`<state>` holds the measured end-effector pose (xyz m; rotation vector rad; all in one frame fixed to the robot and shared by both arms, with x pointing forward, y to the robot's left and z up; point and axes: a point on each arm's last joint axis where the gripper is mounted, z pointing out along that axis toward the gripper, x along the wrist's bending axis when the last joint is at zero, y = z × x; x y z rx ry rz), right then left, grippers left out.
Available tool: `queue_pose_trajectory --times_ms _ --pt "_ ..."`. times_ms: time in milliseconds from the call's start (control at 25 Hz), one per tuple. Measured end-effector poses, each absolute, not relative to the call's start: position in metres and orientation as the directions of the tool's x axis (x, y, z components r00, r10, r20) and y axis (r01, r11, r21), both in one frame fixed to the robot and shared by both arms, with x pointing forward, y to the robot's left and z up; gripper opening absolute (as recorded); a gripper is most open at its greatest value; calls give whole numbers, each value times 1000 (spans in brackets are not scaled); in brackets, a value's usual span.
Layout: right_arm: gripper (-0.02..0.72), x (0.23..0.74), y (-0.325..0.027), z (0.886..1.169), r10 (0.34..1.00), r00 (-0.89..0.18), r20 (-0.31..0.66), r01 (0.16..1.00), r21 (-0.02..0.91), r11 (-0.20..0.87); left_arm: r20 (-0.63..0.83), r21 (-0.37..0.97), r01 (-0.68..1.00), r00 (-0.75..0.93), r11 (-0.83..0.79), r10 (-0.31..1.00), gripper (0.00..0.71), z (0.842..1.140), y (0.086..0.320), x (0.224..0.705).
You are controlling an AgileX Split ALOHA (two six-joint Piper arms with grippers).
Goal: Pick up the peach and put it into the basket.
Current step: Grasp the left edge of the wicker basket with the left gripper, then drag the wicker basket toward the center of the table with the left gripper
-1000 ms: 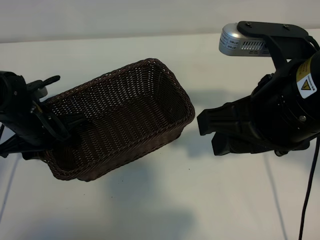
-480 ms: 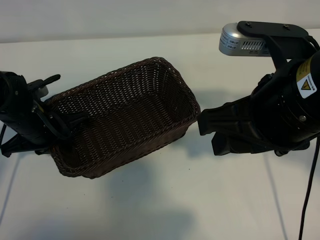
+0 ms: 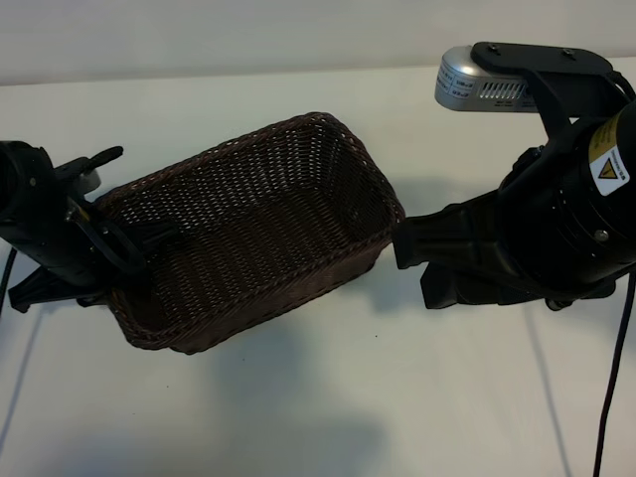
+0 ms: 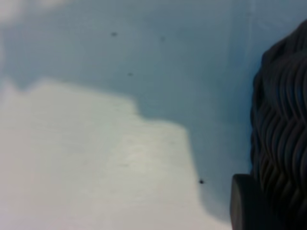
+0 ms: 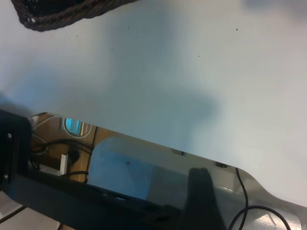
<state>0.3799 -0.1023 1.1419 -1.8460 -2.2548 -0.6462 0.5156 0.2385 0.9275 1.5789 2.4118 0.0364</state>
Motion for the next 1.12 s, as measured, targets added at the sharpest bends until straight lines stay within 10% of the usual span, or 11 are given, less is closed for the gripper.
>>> queue_pose_trajectory --times_ms 1120 --pt "507 380 -102 1142 895 -229 384 962 229 148 -391 275 926 -139 259 910 118 979 229 504"
